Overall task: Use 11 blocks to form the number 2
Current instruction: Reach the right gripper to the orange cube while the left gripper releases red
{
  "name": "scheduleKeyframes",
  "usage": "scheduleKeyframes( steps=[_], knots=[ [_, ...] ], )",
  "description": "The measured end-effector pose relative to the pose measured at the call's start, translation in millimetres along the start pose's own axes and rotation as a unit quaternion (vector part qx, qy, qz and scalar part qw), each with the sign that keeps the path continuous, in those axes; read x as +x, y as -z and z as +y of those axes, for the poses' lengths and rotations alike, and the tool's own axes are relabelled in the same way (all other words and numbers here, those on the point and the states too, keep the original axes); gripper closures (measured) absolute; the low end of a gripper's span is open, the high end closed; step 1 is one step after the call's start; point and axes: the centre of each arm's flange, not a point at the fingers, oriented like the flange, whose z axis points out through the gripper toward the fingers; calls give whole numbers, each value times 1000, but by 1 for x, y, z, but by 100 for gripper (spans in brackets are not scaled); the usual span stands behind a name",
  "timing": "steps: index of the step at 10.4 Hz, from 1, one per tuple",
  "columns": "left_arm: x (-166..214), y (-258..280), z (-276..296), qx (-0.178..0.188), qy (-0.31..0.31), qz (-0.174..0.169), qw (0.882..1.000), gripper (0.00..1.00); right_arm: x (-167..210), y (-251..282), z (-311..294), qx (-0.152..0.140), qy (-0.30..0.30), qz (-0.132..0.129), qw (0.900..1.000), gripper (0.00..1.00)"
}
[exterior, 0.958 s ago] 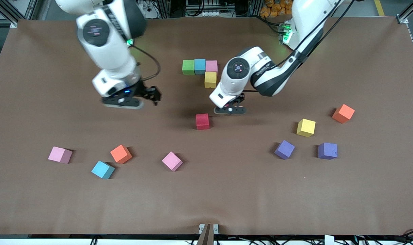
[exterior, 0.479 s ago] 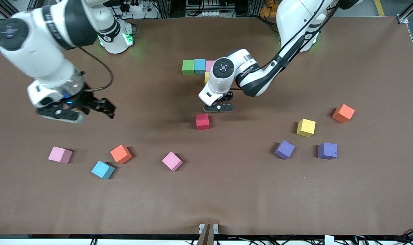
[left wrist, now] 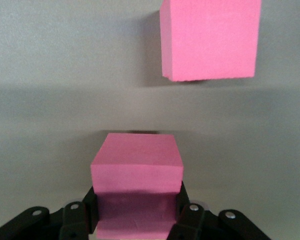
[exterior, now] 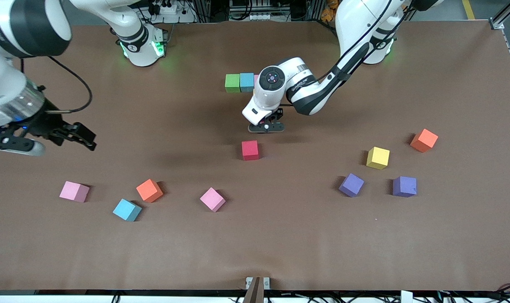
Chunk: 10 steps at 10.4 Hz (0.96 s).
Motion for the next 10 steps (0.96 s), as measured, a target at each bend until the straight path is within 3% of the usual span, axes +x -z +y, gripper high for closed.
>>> scheduleKeyframes(
  steps=[10],
  knots=[
    [-43,-22,9,13,-3,-17,1000,41,30,-11,32,-9,-6,-4,1000,0]
  ],
)
